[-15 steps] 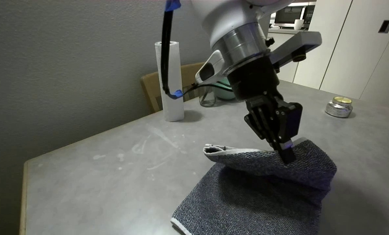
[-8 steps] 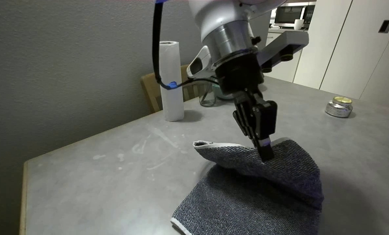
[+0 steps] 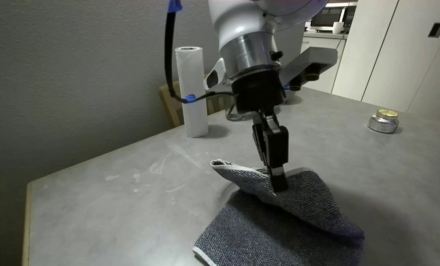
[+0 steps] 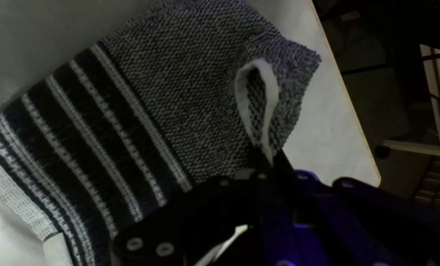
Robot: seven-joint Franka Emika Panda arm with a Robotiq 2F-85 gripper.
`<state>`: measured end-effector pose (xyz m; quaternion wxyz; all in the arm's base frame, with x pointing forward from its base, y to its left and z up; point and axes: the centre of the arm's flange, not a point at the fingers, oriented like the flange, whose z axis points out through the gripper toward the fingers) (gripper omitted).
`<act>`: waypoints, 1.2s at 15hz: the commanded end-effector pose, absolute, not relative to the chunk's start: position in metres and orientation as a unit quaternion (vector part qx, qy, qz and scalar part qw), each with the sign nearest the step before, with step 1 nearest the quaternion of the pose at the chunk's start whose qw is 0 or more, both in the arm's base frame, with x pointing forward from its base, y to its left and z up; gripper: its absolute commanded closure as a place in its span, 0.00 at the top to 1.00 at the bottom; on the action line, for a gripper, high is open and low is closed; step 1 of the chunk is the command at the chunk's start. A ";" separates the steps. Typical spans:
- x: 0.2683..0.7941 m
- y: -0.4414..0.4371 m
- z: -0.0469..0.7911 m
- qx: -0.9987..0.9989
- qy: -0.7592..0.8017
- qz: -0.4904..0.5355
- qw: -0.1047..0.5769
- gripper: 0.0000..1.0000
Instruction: Fold the towel
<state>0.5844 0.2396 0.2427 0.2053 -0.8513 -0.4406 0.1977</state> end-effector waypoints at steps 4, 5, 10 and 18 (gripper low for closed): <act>0.577 0.266 0.243 -0.832 -0.462 0.209 0.226 0.02; 0.574 0.269 0.242 -0.826 -0.469 0.214 0.229 0.02; 0.563 0.271 0.238 -0.778 -0.532 0.226 0.246 0.02; 0.568 0.258 0.205 -0.731 -0.566 0.246 0.291 0.02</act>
